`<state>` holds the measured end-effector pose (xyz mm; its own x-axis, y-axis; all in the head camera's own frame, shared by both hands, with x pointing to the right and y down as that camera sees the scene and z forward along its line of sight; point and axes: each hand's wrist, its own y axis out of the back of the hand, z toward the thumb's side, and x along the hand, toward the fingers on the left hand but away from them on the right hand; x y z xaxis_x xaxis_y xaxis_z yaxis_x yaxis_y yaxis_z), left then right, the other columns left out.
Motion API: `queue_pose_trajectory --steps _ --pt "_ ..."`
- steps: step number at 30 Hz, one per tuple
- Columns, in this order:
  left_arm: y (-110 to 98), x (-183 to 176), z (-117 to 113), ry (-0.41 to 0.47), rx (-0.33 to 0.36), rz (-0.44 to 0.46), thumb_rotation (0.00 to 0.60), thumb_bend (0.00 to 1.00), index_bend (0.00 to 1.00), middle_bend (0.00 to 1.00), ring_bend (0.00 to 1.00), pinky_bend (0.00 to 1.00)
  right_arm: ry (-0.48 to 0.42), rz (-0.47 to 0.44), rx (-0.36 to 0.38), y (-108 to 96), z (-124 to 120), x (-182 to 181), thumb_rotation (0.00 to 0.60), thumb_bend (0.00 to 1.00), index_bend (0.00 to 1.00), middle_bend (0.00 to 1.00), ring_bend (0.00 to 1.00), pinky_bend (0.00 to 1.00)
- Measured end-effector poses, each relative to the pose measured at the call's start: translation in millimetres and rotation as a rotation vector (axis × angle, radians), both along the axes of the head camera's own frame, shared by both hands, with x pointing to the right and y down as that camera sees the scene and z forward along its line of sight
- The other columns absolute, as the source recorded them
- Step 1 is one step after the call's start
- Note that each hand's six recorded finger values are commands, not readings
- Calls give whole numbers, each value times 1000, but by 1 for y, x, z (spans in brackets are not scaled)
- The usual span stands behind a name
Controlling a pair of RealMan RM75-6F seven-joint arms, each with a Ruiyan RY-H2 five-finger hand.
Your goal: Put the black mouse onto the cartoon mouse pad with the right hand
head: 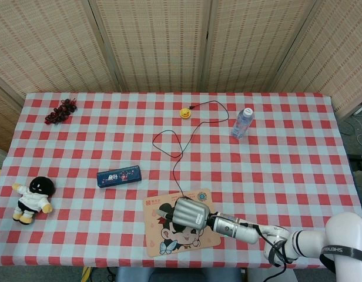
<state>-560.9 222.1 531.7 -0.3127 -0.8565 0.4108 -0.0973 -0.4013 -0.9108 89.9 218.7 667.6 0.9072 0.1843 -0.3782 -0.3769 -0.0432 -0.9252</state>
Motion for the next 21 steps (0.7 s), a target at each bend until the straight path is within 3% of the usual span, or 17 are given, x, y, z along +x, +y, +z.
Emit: queue_pose_trajectory --steps 8,14,17,21 --pt "0 4 1 7 -6 13 600 93 388 504 372 534 14 102 42 -19 -13 25 600 0 72 918 881 1000" --pt "0 12 3 22 -1 41 600 93 388 504 372 534 51 247 84 -38 -27 61 600 0 253 849 818 995" --pt "-1 17 4 35 7 63 600 93 393 504 373 534 40 312 93 -46 -36 77 600 0 399 793 749 906" --pt "0 29 9 57 8 108 600 93 400 504 373 534 36 441 83 -59 -46 112 600 0 408 734 663 767"
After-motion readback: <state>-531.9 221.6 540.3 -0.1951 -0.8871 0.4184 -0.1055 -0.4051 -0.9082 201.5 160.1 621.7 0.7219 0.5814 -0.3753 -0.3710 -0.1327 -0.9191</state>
